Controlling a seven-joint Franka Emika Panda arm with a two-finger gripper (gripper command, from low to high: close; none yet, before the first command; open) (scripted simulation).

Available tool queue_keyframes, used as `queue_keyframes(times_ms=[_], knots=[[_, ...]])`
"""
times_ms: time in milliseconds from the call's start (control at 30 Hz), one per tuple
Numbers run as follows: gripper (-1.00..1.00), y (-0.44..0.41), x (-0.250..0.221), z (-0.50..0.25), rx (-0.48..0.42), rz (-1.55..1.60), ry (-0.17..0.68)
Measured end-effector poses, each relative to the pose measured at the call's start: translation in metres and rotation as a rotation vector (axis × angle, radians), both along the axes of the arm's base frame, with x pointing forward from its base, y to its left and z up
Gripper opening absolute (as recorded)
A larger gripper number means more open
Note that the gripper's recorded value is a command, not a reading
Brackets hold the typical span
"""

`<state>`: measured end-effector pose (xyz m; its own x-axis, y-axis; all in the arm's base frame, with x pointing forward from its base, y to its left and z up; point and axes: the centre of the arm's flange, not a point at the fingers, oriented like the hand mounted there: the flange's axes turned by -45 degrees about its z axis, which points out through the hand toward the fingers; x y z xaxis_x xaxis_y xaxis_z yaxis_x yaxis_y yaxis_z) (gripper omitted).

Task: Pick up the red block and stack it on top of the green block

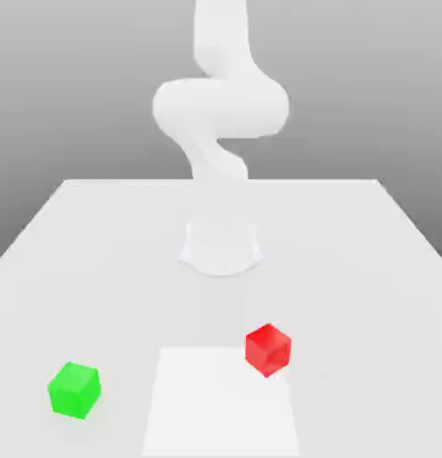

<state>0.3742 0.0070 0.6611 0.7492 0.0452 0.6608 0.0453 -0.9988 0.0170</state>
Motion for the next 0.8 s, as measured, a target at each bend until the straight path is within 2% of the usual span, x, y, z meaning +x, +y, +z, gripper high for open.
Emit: queue_keyframes(times_ms=[133, 300, 433, 567, 633, 800], knots=[[0.00, 0.017, 0.036, -0.099, -0.054, 0.112, 0.147], [0.00, 0.039, 0.045, -0.224, -0.120, 0.261, 0.326], [0.00, 0.054, 0.024, -0.325, -0.173, 0.395, 0.478], [0.00, 0.064, -0.022, -0.428, -0.227, 0.547, 0.642], [0.00, 0.067, -0.034, -0.463, -0.240, 0.586, 0.680], [0.00, 0.066, -0.039, -0.511, -0.243, 0.594, 0.692]])
